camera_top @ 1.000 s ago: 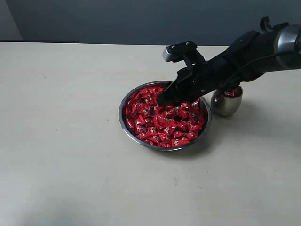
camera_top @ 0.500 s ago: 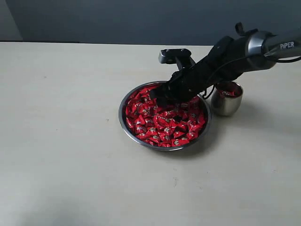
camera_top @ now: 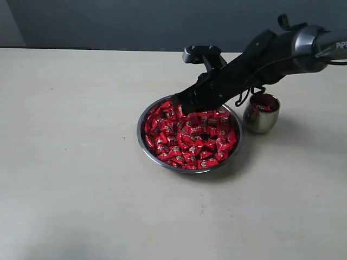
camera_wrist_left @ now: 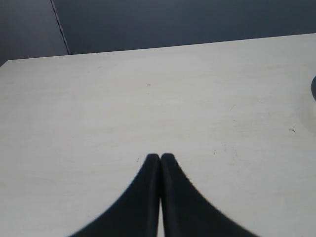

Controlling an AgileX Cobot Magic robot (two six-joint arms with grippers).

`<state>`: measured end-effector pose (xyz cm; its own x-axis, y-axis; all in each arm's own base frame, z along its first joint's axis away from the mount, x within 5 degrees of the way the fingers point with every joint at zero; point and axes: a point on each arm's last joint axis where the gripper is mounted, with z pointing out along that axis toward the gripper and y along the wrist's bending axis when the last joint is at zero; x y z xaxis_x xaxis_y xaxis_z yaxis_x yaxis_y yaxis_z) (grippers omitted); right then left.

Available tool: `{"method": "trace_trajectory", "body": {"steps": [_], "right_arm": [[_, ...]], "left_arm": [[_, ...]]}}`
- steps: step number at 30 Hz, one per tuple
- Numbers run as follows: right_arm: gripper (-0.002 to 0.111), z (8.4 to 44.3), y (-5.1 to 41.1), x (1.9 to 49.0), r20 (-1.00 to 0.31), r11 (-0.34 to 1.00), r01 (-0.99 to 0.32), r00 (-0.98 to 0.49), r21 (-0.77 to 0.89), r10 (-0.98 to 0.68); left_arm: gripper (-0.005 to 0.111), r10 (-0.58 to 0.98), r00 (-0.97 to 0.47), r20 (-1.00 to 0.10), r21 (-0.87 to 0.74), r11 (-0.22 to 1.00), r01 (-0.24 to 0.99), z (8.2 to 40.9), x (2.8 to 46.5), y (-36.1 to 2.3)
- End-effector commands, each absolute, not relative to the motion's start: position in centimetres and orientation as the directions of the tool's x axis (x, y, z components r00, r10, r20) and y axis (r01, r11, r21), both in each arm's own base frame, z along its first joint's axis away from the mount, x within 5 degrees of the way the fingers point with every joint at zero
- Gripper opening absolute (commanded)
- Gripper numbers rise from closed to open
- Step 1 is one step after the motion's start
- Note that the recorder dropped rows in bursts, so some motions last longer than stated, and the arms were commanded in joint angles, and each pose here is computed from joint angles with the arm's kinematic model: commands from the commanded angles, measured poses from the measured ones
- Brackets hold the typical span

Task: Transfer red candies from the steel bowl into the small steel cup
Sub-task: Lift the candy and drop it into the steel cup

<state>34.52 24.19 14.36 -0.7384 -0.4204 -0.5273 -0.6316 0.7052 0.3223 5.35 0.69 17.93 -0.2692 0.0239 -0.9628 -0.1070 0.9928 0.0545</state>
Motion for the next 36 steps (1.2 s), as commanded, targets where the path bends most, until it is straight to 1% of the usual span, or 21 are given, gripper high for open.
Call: {"method": "trace_trajectory", "body": {"steps": [1,3,6,7,11,13,15,16,17,20,27,33,34,36], "right_arm": [[-0.001,17.2,23.9,34.1,-0.56,0.666,-0.679,-0.696,0.309,-0.449],[-0.001,18.2,23.3,34.0,-0.565,0.663,-0.682,-0.692,0.308,-0.45],[-0.001,20.2,21.2,33.7,-0.569,0.676,-0.675,-0.693,0.296,-0.443],[-0.001,21.1,19.9,33.8,-0.575,0.695,-0.659,-0.699,0.287,-0.425],[-0.001,22.8,14.2,33.2,-0.585,0.776,-0.57,-0.737,0.269,-0.339],[-0.001,23.1,11.2,32.6,-0.584,0.815,-0.517,-0.757,0.263,-0.293],[-0.001,23.0,9.2,32.0,-0.584,0.839,-0.481,-0.768,0.254,-0.264],[-0.001,23.0,8.5,32.0,-0.593,0.857,-0.442,-0.775,0.265,-0.217],[-0.001,22.9,8.1,32.1,-0.602,0.869,-0.416,-0.776,0.268,-0.186],[-0.001,22.4,7.9,32.4,-0.602,0.868,-0.424,-0.773,0.256,-0.2],[-0.001,19.7,7.7,33.6,-0.566,0.889,-0.387,-0.802,0.244,-0.194],[-0.001,18.5,7.7,34.2,-0.569,0.905,-0.37,-0.799,0.208,-0.196],[0.0,18.3,7.6,34.3,-0.569,0.908,-0.367,-0.799,0.205,-0.195],[0.005,18.2,7.6,34.5,-0.571,0.911,-0.362,-0.798,0.199,-0.192]], "left_arm": [[0.0,0.028,-0.252,-0.967,0.055,0.993,-0.103,18.3,5.3,0.7],[0.0,0.028,-0.252,-0.967,0.055,0.993,-0.103,18.3,5.3,0.7],[0.0,0.028,-0.252,-0.967,0.055,0.993,-0.103,18.3,5.3,0.7],[0.0,0.028,-0.252,-0.967,0.055,0.993,-0.103,18.3,5.3,0.7],[0.0,0.028,-0.252,-0.967,0.055,0.993,-0.103,18.3,5.3,0.7],[0.0,0.028,-0.252,-0.967,0.055,0.993,-0.103,18.3,5.3,0.7],[0.0,0.028,-0.252,-0.967,0.055,0.993,-0.103,18.3,5.3,0.7],[0.0,0.028,-0.252,-0.967,0.055,0.993,-0.103,18.3,5.3,0.7],[0.0,0.028,-0.252,-0.967,0.055,0.993,-0.103,18.3,5.3,0.7],[0.0,0.028,-0.252,-0.967,0.055,0.993,-0.103,18.3,5.3,0.7],[0.0,0.028,-0.252,-0.967,0.055,0.993,-0.103,18.3,5.3,0.7],[0.0,0.028,-0.252,-0.967,0.055,0.993,-0.103,18.3,5.3,0.7],[0.0,0.028,-0.252,-0.967,0.055,0.993,-0.103,18.3,5.3,0.7],[0.0,0.028,-0.252,-0.967,0.055,0.993,-0.103,18.3,5.3,0.7]]}}
